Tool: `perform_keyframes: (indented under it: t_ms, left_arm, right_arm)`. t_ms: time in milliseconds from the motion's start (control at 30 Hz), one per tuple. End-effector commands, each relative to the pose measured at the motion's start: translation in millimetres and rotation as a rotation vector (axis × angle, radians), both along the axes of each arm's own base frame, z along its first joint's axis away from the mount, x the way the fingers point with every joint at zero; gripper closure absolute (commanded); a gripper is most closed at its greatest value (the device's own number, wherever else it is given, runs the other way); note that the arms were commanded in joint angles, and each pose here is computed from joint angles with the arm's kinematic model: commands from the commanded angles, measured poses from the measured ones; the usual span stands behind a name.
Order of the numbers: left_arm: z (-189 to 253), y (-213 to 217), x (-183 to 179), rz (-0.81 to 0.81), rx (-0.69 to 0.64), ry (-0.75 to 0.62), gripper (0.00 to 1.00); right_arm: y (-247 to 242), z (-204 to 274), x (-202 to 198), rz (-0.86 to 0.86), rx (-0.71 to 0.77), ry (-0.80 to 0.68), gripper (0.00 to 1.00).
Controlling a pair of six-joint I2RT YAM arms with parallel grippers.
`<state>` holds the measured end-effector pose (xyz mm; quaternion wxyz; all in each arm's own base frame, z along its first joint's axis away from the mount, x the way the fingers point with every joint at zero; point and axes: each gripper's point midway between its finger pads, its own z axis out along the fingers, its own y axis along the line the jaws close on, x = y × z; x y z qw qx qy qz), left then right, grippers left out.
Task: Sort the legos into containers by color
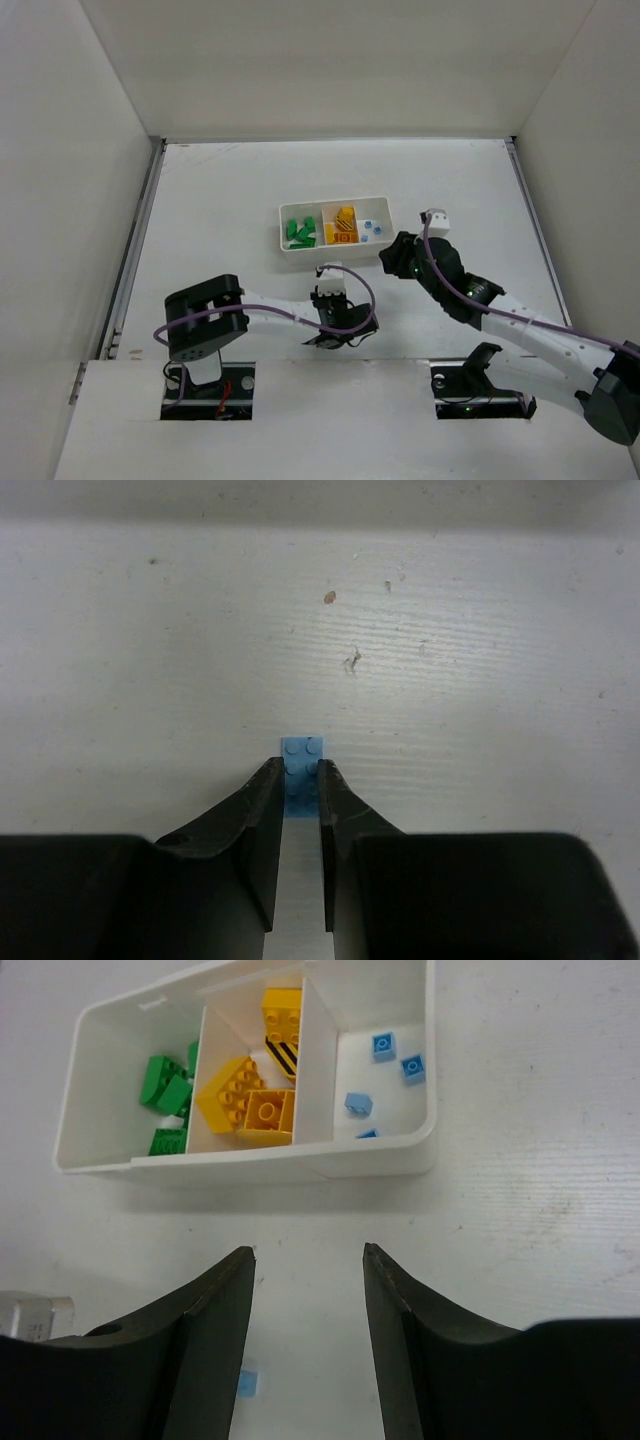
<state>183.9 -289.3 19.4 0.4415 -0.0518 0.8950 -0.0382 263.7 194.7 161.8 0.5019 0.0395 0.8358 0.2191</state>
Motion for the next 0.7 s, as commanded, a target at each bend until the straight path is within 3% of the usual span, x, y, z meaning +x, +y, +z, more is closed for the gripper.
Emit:
perform_keyframes:
  t_ms: [0, 333, 667]
  left_arm:
    - [17.1, 15.4, -1.5, -0.023, 0.024, -0.021, 0.90]
    - [120.6, 17.2, 22.6, -0.064, -0.177, -0.173, 0.90]
    - [205.6, -45.2, 81.3, -0.248, -0.391, -0.277, 0.87]
  right_arm:
    - [-3.4, -3.6, -4.2, -0.015, 0.004, 0.013, 0.47]
    - [24.3, -49.4, -37.9, 0.079, -0.049, 0.132, 0.57]
    - [22.4, -67.6, -54.0, 0.067, -0.057, 0.173, 0.59]
